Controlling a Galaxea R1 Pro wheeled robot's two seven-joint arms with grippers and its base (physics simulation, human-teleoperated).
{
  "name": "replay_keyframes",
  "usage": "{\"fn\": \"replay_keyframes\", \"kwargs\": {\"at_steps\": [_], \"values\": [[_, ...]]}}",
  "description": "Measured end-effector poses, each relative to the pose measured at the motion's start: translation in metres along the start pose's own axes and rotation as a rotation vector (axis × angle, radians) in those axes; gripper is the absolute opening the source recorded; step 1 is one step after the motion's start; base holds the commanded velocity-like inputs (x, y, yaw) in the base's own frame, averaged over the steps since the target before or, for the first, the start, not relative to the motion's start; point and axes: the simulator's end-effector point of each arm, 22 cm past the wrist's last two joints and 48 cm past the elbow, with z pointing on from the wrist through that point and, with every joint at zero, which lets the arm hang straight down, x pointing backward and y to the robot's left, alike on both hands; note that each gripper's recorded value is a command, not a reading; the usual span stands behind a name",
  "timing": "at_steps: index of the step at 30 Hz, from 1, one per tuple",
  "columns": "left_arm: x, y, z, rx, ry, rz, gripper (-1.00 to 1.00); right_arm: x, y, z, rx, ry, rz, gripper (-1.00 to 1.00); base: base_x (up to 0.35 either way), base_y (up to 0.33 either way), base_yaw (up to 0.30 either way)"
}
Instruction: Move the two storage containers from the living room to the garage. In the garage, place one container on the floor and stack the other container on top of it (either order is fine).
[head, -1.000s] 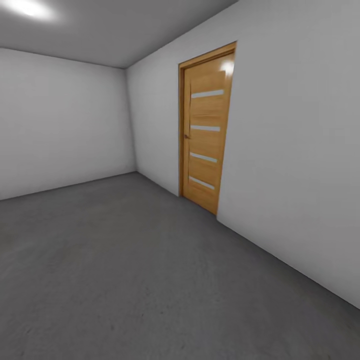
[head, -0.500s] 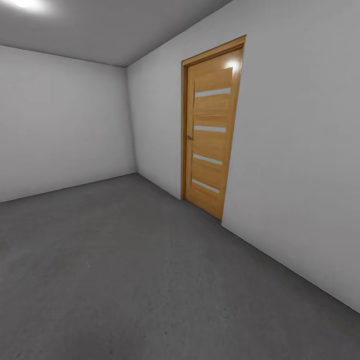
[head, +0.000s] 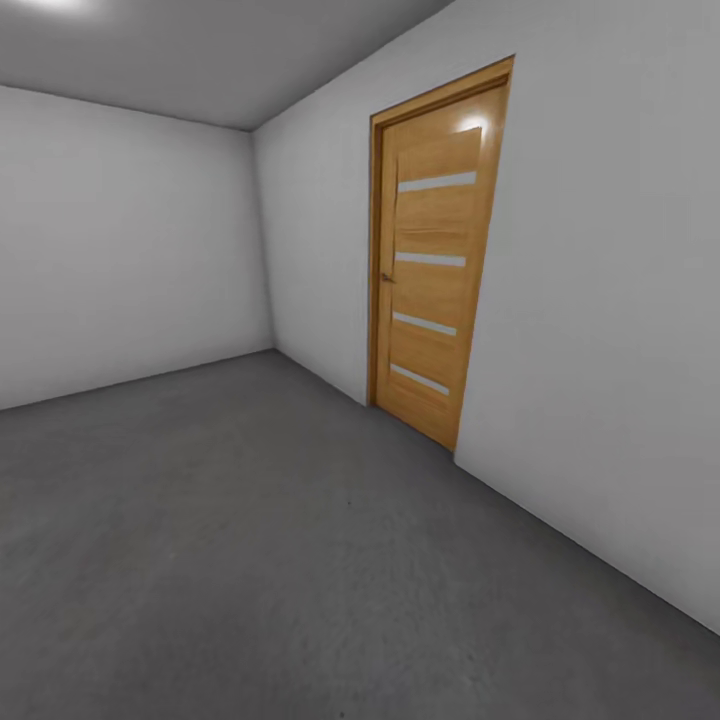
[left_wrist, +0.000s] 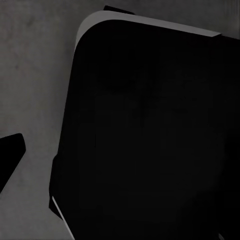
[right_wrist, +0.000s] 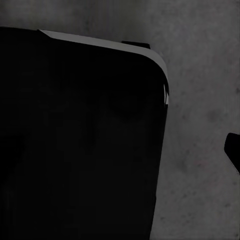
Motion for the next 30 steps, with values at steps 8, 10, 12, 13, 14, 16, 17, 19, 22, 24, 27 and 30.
{"fn": "replay_keyframes", "kwargs": {"at_steps": [8,10,12,13,14,16,17,19,22,24,27,30], "values": [[0.0,0.0001,0.0,0.0,0.0,0.0,1.0,-0.0011,-0.0003,0.0,0.0,-0.005,0.0,1.0,0.323,0.114,0.0],[-0.0001,0.0,0.0,0.0,0.0,0.0,1.0,-0.0014,-0.0001,0.0,0.0,-0.006,0.0,1.0,0.324,0.114,0.0],[0.0,0.0001,0.0,0.0,0.0,0.0,1.0,-0.0015,-0.0001,0.0,0.0,-0.007,0.001,1.0,0.324,0.114,0.0],[-0.0002,0.0001,0.0,0.0,0.0,0.0,1.0,-0.0015,-0.0001,0.0,0.0,-0.007,0.001,1.0,0.324,0.114,0.0],[-0.0003,0.0001,0.0,0.0,0.0,0.0,1.0,-0.0015,-0.0001,0.0,0.0,-0.007,0.002,1.0,0.324,0.114,0.0],[-0.0001,0.0001,0.0,-0.001,0.0,0.0,1.0,-0.0015,0.0001,0.0,0.001,-0.007,0.005,1.0,0.323,0.114,0.0],[-0.0005,0.0,0.0,0.0,-0.001,0.0,1.0,-0.0016,0.0001,0.0,0.002,-0.007,0.007,1.0,0.323,0.114,0.0],[-0.0002,0.0001,0.0,-0.001,0.0,-0.001,1.0,-0.0016,0.0001,0.0,0.003,-0.007,0.008,1.0,0.324,0.114,0.0],[0.0,0.0001,0.0,0.0,0.0,-0.001,1.0,-0.0015,0.0012,0.0,0.001,-0.006,0.007,1.0,0.324,0.114,-0.009],[0.0,0.0,0.0,0.0,0.0,-0.001,1.0,-0.0014,0.0018,0.0,0.001,-0.006,0.007,1.0,0.324,0.114,-0.083],[-0.0001,0.0,0.0,0.0,0.0,0.0,1.0,-0.001,0.0025,0.0,0.0,-0.004,0.006,1.0,0.324,0.114,-0.171],[-0.0002,0.0,0.0,0.0,0.0,0.0,1.0,-0.0006,0.0027,0.0,-0.001,-0.002,0.006,1.0,0.323,0.114,-0.222]]}}
